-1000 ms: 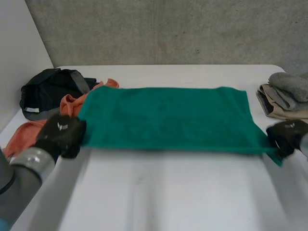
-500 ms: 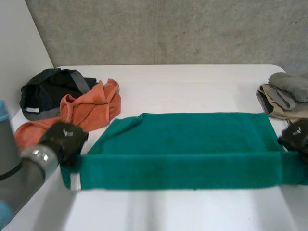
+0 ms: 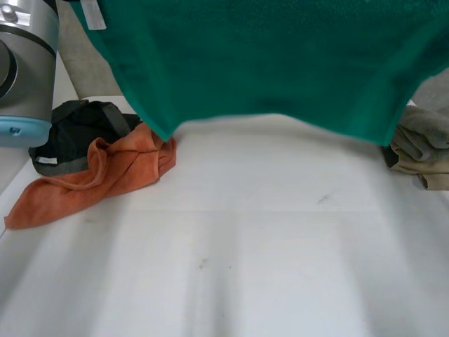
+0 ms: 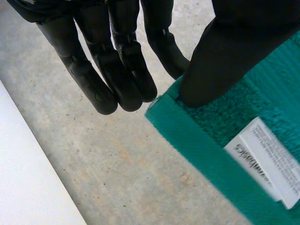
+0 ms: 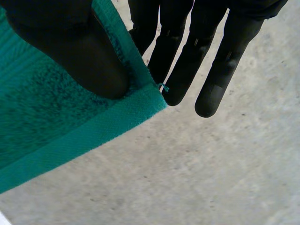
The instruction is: Fold the laundry.
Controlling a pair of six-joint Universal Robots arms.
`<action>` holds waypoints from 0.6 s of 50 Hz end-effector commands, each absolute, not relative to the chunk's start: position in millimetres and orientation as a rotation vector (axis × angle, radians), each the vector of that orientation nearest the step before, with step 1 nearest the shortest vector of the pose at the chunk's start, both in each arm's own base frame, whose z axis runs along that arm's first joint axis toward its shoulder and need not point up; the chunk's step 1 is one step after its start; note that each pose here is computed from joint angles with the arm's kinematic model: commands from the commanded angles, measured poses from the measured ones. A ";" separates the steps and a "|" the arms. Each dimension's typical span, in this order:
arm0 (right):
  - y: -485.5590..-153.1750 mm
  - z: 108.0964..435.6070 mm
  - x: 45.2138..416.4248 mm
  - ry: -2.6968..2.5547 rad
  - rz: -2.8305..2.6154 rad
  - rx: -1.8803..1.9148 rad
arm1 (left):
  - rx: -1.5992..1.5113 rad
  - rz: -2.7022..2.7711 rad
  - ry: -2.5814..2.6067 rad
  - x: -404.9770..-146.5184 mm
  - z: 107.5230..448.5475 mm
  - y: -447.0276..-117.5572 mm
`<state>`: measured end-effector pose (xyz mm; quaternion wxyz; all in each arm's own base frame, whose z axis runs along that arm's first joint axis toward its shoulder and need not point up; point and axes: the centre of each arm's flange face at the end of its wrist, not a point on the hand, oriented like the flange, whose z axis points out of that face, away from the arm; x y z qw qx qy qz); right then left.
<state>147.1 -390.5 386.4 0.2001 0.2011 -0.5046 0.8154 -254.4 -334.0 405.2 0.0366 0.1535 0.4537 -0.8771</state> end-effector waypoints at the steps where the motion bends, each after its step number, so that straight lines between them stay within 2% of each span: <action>1: -378.4 350.2 143.8 -1.684 2.152 0.670 | 0.569 -2.588 1.612 -252.6 358.6 -325.4; 11: -346.2 268.6 123.2 -1.988 1.857 0.818 | 0.780 -2.352 1.917 -248.2 271.0 -276.2; 16: -326.6 247.3 104.9 -2.048 1.731 0.887 | 0.908 -2.164 2.046 -235.2 227.8 -237.1; 25: -281.9 246.3 63.5 -2.213 1.391 1.050 | 1.107 -1.836 2.179 -200.1 209.1 -144.8; 30: -267.4 248.1 60.5 -2.265 1.303 1.208 | 1.172 -1.681 2.279 -187.8 213.8 -113.3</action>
